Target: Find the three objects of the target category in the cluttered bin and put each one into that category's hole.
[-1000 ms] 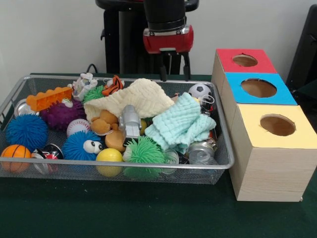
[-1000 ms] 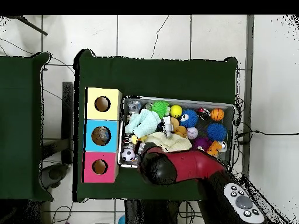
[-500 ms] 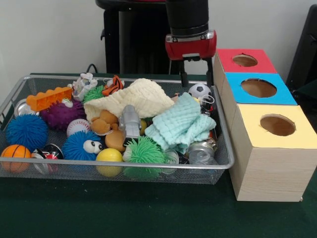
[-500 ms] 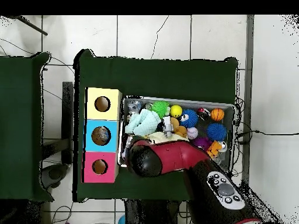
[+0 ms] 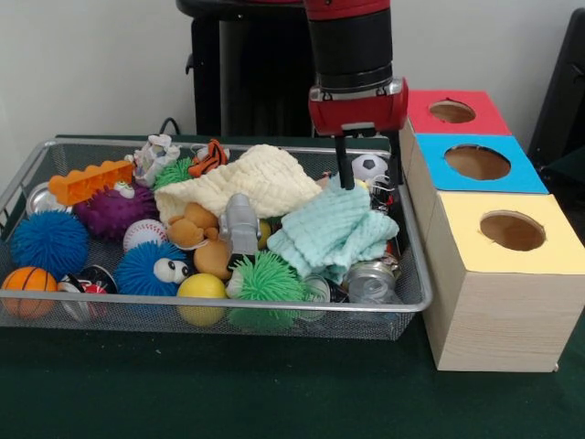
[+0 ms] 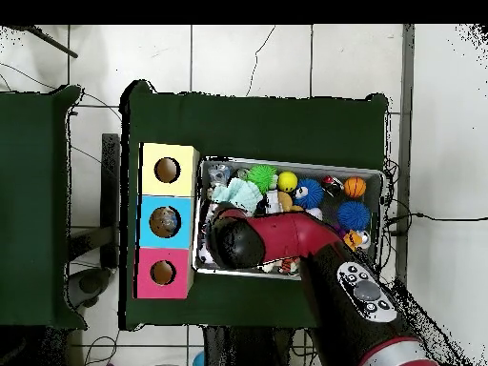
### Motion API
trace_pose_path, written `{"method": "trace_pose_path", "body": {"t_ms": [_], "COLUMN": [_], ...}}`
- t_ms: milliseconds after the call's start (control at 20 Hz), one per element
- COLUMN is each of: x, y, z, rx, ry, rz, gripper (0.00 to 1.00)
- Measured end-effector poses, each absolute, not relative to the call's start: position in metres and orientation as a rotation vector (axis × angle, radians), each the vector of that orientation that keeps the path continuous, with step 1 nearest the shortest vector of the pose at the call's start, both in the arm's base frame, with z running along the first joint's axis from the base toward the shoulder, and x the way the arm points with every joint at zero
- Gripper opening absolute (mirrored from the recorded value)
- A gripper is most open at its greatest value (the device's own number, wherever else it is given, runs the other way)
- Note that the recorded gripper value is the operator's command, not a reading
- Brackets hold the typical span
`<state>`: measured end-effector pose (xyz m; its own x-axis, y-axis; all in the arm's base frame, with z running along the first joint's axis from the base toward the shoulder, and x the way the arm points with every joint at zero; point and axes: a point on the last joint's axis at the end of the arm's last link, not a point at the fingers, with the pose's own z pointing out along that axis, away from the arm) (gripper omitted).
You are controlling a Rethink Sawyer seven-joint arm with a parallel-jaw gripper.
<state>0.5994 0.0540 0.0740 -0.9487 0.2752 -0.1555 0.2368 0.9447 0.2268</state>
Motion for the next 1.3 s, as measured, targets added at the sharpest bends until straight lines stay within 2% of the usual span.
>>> {"method": "trace_pose_path", "body": {"t_ms": [450, 700, 950, 1300], "x": [0.637, 0.668, 0.687, 0.716], "y": [0.071, 0.104, 0.101, 0.099], "z": [0.065, 0.044, 0.029, 0.015], "rx": [0.365, 0.312, 0.325, 0.353], "ry": [2.957, 2.990, 3.002, 2.966], "rz": [0.243, 0.198, 0.140, 0.143], "gripper": [1.00, 1.00, 1.00, 1.00]}}
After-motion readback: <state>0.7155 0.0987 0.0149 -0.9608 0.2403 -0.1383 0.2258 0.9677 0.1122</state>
